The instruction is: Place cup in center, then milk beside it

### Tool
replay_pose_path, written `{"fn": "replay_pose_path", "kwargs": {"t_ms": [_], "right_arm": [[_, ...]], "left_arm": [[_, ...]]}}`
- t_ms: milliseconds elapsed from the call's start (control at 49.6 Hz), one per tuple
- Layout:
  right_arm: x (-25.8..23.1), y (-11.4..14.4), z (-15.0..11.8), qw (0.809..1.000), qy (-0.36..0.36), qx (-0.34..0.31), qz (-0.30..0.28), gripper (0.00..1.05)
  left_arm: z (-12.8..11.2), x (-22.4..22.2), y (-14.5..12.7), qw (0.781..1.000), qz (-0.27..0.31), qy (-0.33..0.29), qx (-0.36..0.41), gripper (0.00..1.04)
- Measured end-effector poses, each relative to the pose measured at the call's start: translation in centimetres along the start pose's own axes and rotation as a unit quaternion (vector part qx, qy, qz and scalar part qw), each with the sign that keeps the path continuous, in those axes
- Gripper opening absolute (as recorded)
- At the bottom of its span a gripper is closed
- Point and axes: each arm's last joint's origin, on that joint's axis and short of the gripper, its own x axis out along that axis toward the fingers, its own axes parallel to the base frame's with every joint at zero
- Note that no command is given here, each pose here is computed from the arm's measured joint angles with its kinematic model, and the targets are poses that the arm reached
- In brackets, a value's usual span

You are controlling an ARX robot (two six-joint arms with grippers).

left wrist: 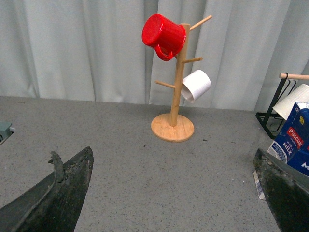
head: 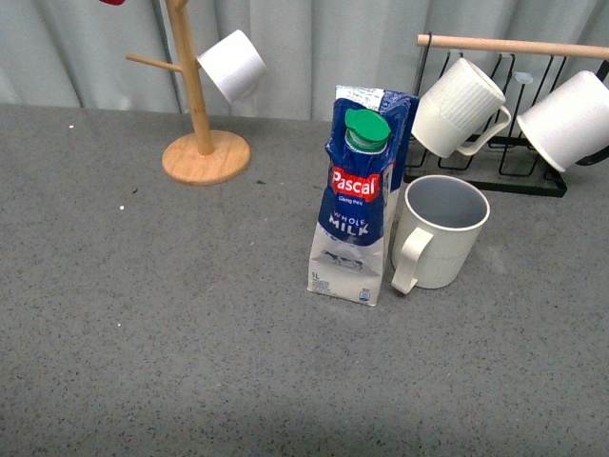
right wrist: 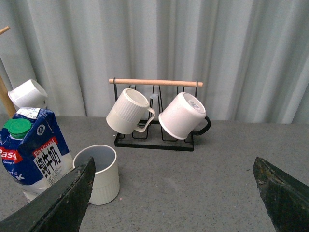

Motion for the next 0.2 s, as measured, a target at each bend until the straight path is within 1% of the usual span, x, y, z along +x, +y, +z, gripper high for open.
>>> {"fn": "replay_pose_path", "kwargs": {"t_ms": [202], "right_arm": [[0.00,0.00,0.00,1.000,0.000,0.000,0.000,0.96]], "left_arm": [[0.00,0.00,0.00,1.000,0.000,0.000,0.000,0.98]]}}
